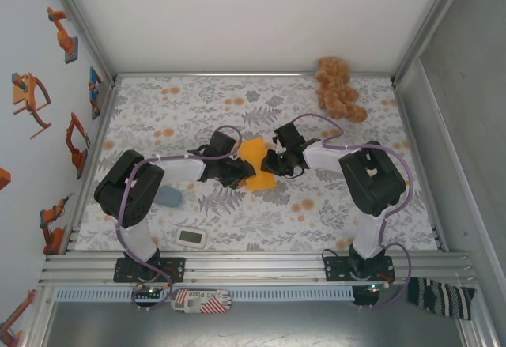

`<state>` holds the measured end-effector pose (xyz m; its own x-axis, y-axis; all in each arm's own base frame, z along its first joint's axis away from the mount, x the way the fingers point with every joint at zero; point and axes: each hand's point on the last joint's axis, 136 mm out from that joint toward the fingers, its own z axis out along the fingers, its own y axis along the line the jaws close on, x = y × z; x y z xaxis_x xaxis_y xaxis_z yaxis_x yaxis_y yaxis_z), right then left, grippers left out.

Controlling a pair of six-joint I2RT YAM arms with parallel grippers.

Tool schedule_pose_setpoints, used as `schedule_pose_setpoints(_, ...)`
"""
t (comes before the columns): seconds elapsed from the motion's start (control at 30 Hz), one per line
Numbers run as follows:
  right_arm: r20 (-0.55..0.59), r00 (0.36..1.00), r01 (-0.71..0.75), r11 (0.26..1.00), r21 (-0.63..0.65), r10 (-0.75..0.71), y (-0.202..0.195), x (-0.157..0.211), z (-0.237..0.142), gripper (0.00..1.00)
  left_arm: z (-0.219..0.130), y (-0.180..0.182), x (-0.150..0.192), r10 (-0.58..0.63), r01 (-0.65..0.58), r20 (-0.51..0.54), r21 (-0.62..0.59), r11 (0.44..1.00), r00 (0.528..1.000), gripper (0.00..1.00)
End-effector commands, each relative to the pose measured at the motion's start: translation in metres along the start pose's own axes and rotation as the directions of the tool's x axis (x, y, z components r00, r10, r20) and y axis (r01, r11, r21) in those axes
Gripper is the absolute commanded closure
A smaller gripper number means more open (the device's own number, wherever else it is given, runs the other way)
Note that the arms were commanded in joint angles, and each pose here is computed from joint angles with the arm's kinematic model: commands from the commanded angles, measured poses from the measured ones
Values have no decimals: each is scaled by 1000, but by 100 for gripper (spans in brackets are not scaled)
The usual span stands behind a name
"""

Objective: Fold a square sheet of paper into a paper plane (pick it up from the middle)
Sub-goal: Third fold the triangle at the center of the table.

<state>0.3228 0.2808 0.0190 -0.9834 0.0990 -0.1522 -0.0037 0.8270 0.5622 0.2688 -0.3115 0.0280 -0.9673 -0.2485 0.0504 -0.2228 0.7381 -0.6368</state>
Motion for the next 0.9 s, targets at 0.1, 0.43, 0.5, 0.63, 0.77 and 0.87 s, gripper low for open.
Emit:
schedule_pose_setpoints(0.1,-46,998,-50,995,83,54,-29,16,9,82,0,-19,-5,9,-6,-20,110,994,1000,62)
schedule_pose_setpoints(0.43,-43,998,-51,995,84,55,-29,15,8,82,3,-10,-26,-53,53,-6,134,990,999,68)
schedule_pose_setpoints(0.5,-42,998,-50,995,83,54,-29,16,7,82,4,-9,-28,-62,63,-7,135,989,998,69)
schedule_pose_setpoints(0.63,-34,998,-48,996,80,51,-27,14,5,82,6,-4,-31,-84,85,-7,124,989,996,72)
schedule_pose_setpoints(0.77,-30,998,-46,996,74,48,-26,13,4,82,6,-4,-35,-105,105,-1,133,986,994,77)
schedule_pose_setpoints(0.87,-20,999,-39,997,64,41,-22,11,1,82,5,-6,-35,-111,110,-4,137,984,994,82)
